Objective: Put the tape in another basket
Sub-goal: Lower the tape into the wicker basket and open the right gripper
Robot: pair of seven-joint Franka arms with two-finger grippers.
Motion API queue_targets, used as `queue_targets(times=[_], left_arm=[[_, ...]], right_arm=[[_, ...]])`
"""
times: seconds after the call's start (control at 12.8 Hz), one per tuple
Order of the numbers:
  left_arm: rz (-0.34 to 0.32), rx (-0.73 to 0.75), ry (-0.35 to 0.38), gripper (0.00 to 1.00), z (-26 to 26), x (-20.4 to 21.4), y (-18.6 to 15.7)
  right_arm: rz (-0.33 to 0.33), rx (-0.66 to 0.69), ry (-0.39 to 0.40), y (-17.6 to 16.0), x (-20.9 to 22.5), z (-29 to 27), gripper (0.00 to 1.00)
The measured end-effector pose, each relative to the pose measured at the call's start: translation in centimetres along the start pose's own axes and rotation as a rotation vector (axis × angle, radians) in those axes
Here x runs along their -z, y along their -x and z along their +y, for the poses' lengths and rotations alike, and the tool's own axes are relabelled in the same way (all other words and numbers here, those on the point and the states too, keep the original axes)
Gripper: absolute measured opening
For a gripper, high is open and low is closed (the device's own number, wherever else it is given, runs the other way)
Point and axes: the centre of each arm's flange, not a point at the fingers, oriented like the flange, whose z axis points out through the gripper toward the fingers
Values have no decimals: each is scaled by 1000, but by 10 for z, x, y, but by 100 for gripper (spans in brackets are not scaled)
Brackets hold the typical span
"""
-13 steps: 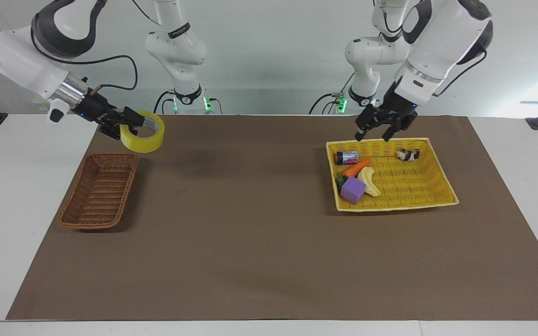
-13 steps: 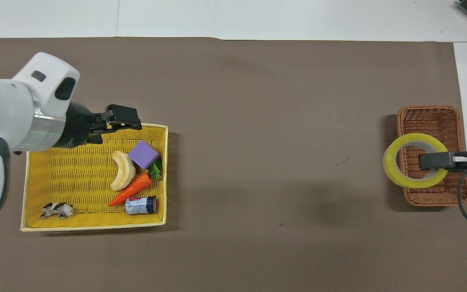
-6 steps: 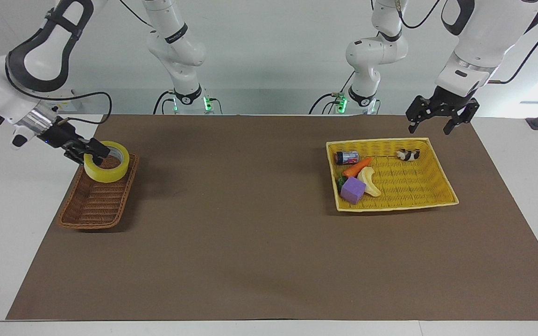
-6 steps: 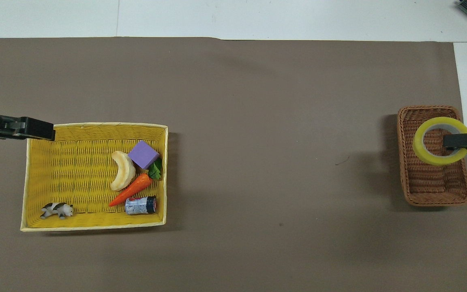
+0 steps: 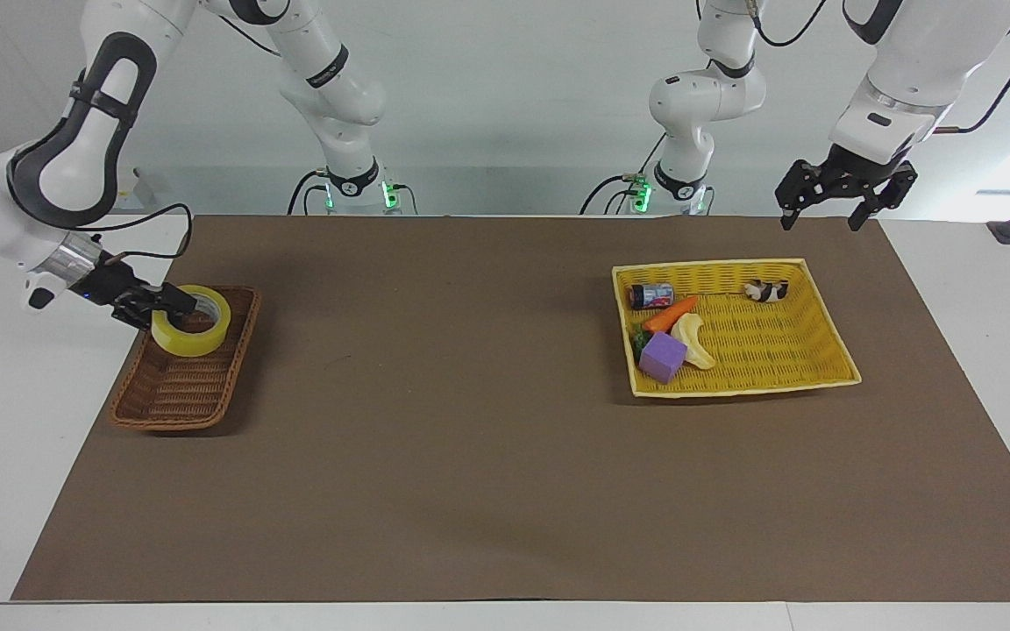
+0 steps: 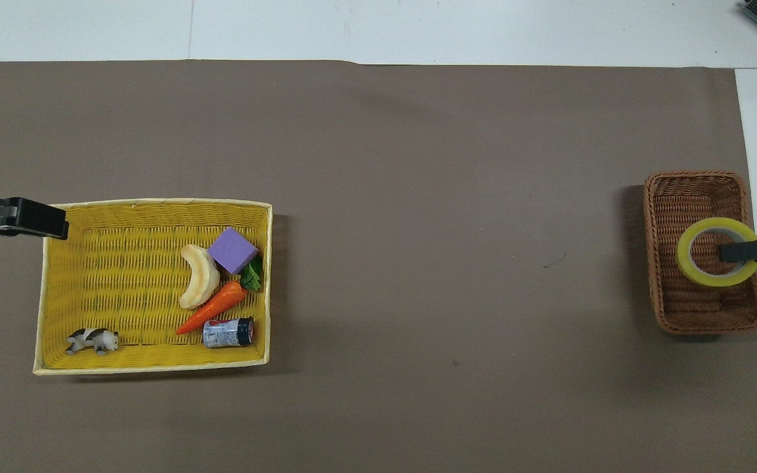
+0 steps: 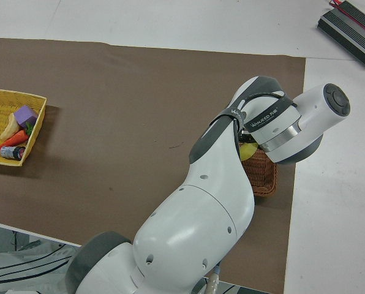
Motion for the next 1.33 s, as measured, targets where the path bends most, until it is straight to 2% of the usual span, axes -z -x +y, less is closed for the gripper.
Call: queue_targets(times=[0.08,0.16,0.23,0.31,0.63,0.86,1.09,1.33], left_arm=[[-1,0,0,100,0,0,0],[-1,1,0,100,0,0,0],[-1,1,0,100,0,0,0],[-1,1,0,100,0,0,0],[-3,26,1,100,-15,-1,0],[18,34,7,100,-28,1,-1],[24,11,8,100,-14,2,-2],[23,31,8,100,-25,2,-2]], right_arm=[[-11,6,15,-1,-6,6,0],[-17,11,35,-2,-9,10,7],[-16,17,62,-4,-9,14,7],[-11,19,77,-5,-9,16,12],[-10,22,83,-7,-10,17,64],[-7,26,85,-9,-8,15,97],[24,42,98,-18,7,9,100],[79,111,136,-42,38,-23,100]])
